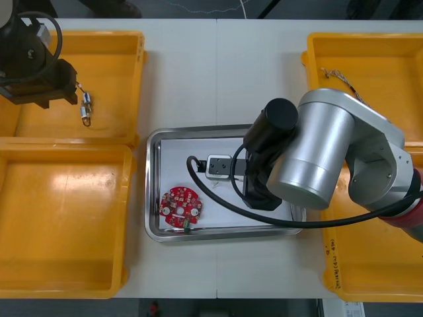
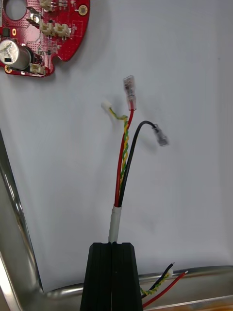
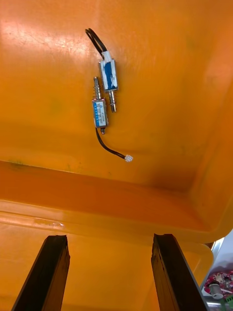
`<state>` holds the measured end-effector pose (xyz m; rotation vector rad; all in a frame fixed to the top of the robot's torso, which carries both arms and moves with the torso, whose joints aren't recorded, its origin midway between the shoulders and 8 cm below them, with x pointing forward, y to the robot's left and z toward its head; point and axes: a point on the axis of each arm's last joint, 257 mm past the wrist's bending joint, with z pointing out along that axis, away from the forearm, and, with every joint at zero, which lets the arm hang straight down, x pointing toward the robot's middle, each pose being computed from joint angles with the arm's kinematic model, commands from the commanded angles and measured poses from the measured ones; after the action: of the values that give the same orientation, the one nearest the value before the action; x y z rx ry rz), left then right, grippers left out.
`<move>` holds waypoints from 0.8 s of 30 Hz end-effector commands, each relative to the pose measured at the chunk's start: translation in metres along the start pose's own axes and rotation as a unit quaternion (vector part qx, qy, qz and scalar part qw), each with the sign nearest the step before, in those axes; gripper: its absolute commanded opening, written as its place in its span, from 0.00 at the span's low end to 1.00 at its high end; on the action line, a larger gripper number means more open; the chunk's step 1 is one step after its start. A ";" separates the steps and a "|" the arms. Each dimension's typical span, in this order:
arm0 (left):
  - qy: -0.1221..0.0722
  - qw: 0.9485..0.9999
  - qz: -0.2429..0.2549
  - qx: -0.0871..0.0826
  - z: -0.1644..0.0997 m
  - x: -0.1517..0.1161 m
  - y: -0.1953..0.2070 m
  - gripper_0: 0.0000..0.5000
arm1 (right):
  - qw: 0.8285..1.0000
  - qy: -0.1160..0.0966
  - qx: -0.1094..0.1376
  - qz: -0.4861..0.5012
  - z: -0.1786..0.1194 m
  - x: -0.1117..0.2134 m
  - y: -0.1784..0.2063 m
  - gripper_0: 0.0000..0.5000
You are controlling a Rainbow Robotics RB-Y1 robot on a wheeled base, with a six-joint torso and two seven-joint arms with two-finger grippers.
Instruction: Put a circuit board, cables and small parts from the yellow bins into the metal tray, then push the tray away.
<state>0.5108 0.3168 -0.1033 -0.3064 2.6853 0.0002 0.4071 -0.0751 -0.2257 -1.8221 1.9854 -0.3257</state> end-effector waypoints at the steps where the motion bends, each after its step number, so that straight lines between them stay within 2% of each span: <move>1: -0.052 0.998 0.025 -0.001 -0.027 -0.036 0.006 1.00 | 1.000 0.005 -0.015 -0.015 0.013 0.005 0.015 0.00; 7: -0.063 0.998 0.019 0.007 -0.016 -0.049 0.005 1.00 | 0.999 0.021 -0.045 0.006 0.031 0.022 0.031 0.00; 9: -0.066 0.998 0.021 0.005 -0.011 -0.053 0.004 1.00 | 0.998 0.026 -0.057 0.011 0.036 0.026 0.036 0.00; 14: -0.060 0.998 0.019 0.001 0.009 -0.055 -0.003 1.00 | 0.996 0.035 -0.074 0.019 0.042 0.033 0.043 0.00; 19: -0.067 0.997 0.026 -0.017 0.024 -0.057 -0.005 1.00 | 0.997 0.029 -0.067 0.021 0.044 0.031 0.040 0.00; 22: -0.064 0.997 0.025 -0.019 0.033 -0.057 -0.005 1.00 | 0.998 0.031 -0.058 0.020 0.045 0.032 0.036 0.00; 23: -0.063 0.998 0.026 -0.016 0.036 -0.056 -0.007 1.00 | 0.998 0.033 -0.055 0.022 0.045 0.034 0.035 0.10; 24: -0.063 0.998 0.025 -0.016 0.039 -0.056 -0.007 1.00 | 0.998 0.033 -0.053 0.023 0.045 0.034 0.033 0.41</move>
<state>0.5609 0.3414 -0.1336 -0.4265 2.5969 0.0480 0.3965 -0.0934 -0.2816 -1.8387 2.1356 -0.2503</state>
